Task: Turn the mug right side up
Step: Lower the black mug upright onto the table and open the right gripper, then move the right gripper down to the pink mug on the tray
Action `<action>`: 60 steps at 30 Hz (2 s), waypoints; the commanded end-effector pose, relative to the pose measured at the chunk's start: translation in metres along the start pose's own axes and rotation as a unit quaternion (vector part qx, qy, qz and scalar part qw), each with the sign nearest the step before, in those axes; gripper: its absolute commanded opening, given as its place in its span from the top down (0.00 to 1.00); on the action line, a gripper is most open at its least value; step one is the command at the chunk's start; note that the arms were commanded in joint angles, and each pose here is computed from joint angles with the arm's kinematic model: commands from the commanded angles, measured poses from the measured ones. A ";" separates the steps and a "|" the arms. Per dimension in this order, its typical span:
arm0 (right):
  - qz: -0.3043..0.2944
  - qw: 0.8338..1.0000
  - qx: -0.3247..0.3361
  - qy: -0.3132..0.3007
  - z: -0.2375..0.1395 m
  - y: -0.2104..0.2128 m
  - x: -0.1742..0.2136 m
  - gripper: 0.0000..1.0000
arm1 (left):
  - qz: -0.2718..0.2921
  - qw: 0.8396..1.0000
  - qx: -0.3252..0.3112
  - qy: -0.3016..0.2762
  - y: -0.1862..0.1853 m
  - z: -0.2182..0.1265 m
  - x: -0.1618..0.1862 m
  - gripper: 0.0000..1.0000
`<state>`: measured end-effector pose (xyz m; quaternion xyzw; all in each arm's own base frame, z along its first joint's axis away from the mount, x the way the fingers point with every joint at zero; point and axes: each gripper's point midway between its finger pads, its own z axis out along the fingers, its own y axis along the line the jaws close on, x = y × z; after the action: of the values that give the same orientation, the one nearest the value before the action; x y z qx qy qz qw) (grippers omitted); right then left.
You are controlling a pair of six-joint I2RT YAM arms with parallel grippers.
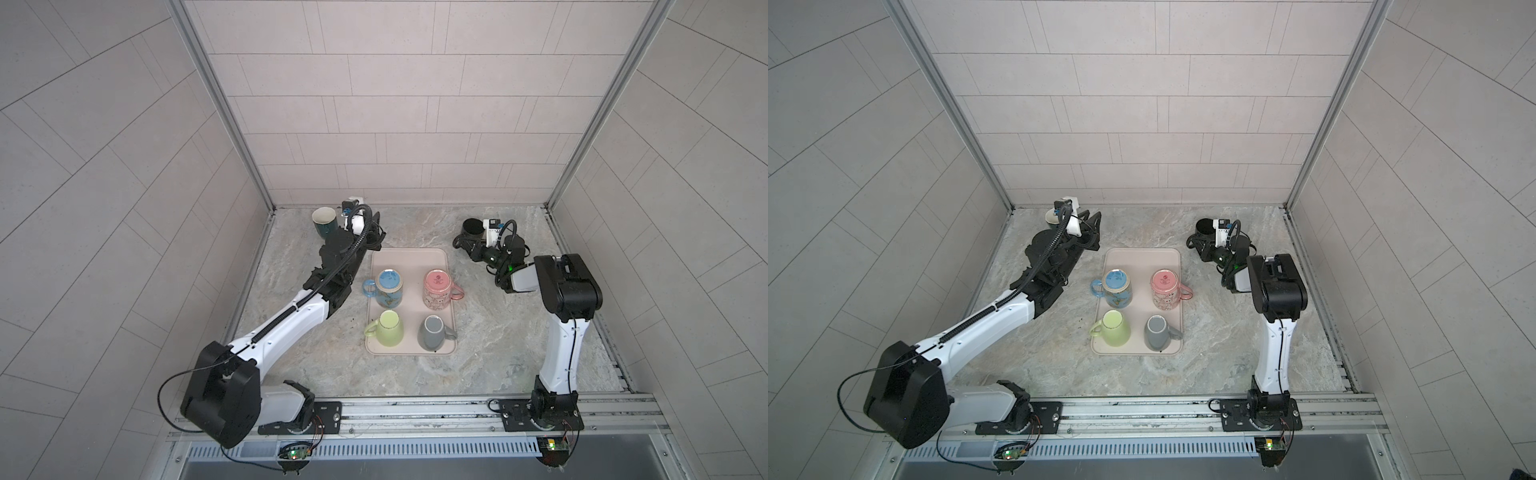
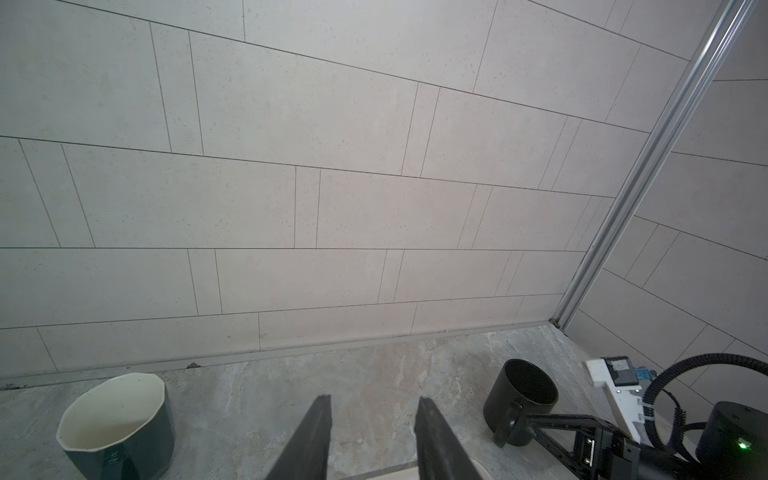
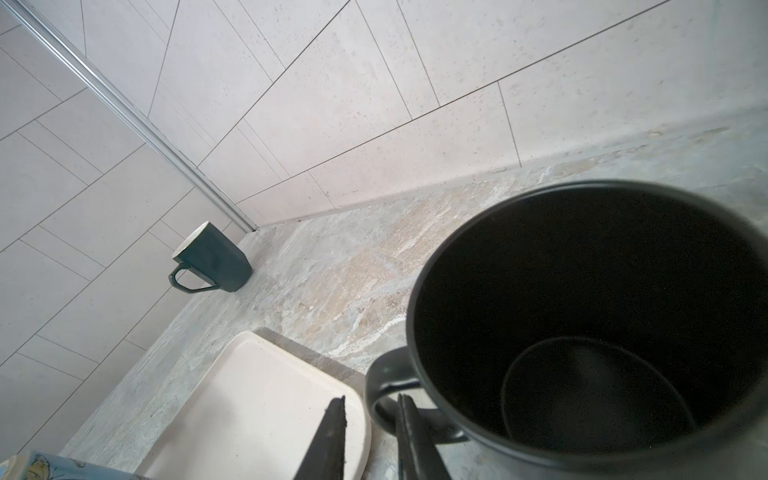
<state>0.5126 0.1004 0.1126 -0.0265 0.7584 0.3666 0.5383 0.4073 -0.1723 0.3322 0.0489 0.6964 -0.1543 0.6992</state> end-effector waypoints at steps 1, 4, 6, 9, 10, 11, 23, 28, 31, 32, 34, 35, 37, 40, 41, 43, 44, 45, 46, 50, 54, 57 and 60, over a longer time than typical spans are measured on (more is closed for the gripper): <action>-0.025 1.000 0.003 -0.007 -0.012 0.019 -0.015 0.74 | -0.007 1.000 -0.012 -0.014 0.006 -0.008 -0.015 0.62; -0.021 1.000 0.017 0.006 -0.022 0.031 -0.014 0.73 | -0.008 1.000 -0.027 -0.003 0.013 -0.013 -0.017 0.61; -0.020 0.999 0.025 0.023 -0.029 0.044 -0.013 0.73 | -0.004 0.999 -0.039 0.013 0.019 -0.016 -0.016 0.58; -0.041 0.996 0.044 0.072 -0.039 0.074 -0.010 0.69 | -0.007 0.998 -0.060 0.037 0.031 -0.023 -0.020 0.55; -0.055 0.992 0.057 0.093 -0.044 0.085 -0.009 0.67 | -0.012 0.997 -0.067 0.043 0.036 -0.027 -0.021 0.54; -0.066 0.989 0.074 0.113 -0.049 0.092 -0.006 0.64 | -0.017 0.996 -0.073 0.046 0.041 -0.030 -0.023 0.53; -0.021 0.950 0.209 0.232 -0.141 0.148 -0.035 0.54 | -0.074 0.979 -0.128 0.140 0.084 -0.072 -0.023 0.41; 0.024 0.909 0.287 0.302 -0.185 0.146 -0.024 0.45 | -0.102 0.969 -0.129 0.187 0.091 -0.078 -0.007 0.36; 0.047 0.897 0.293 0.326 -0.201 0.150 -0.012 0.42 | -0.128 0.960 -0.126 0.213 0.098 -0.080 0.006 0.34; 0.058 0.894 0.294 0.333 -0.205 0.151 -0.006 0.40 | -0.142 0.957 -0.123 0.219 0.100 -0.080 0.009 0.33; 0.085 0.888 0.293 0.343 -0.208 0.152 0.006 0.39 | -0.169 0.951 -0.118 0.228 0.106 -0.080 0.017 0.33; 0.106 0.884 0.295 0.348 -0.210 0.152 0.014 0.38 | -0.182 0.949 -0.116 0.231 0.108 -0.080 0.020 0.33; 0.133 0.877 0.296 0.354 -0.213 0.151 0.028 0.38 | -0.194 0.945 -0.115 0.235 0.111 -0.082 0.025 0.33; 0.182 0.870 0.298 0.349 -0.213 0.148 0.042 0.36 | -0.193 0.946 -0.113 0.235 0.110 -0.085 0.028 0.32; 0.204 0.866 0.294 0.348 -0.210 0.147 0.046 0.35 | -0.192 0.945 -0.115 0.237 0.111 -0.086 0.030 0.32; 0.250 0.856 0.287 0.350 -0.204 0.147 0.054 0.35 | -0.190 0.945 -0.117 0.240 0.112 -0.087 0.033 0.32; 0.274 0.847 0.290 0.350 -0.202 0.146 0.057 0.34 | -0.190 0.944 -0.119 0.241 0.113 -0.087 0.034 0.32; 0.294 0.839 0.294 0.351 -0.199 0.144 0.059 0.34 | -0.190 0.944 -0.121 0.240 0.114 -0.087 0.034 0.32; 0.309 0.833 0.294 0.353 -0.196 0.144 0.061 0.34 | -0.190 0.944 -0.122 0.242 0.114 -0.088 0.035 0.32; 0.380 0.801 0.277 0.372 -0.178 0.144 0.069 0.34 | -0.191 0.942 -0.125 0.245 0.116 -0.088 0.038 0.32; 0.437 0.775 0.265 0.373 -0.156 0.140 0.078 0.34 | -0.194 0.940 -0.130 0.248 0.119 -0.087 0.042 0.31; 0.446 0.769 0.273 0.367 -0.146 0.133 0.076 0.33 | -0.194 0.939 -0.132 0.250 0.121 -0.086 0.043 0.32; 0.457 0.759 0.289 0.362 -0.143 0.122 0.076 0.31 | -0.194 0.939 -0.135 0.251 0.124 -0.084 0.043 0.31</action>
<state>0.3020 0.1348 0.1267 0.3190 0.9032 0.2854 -0.0308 0.3599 -0.0402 0.2724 -0.1410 0.8581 -0.1756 0.4614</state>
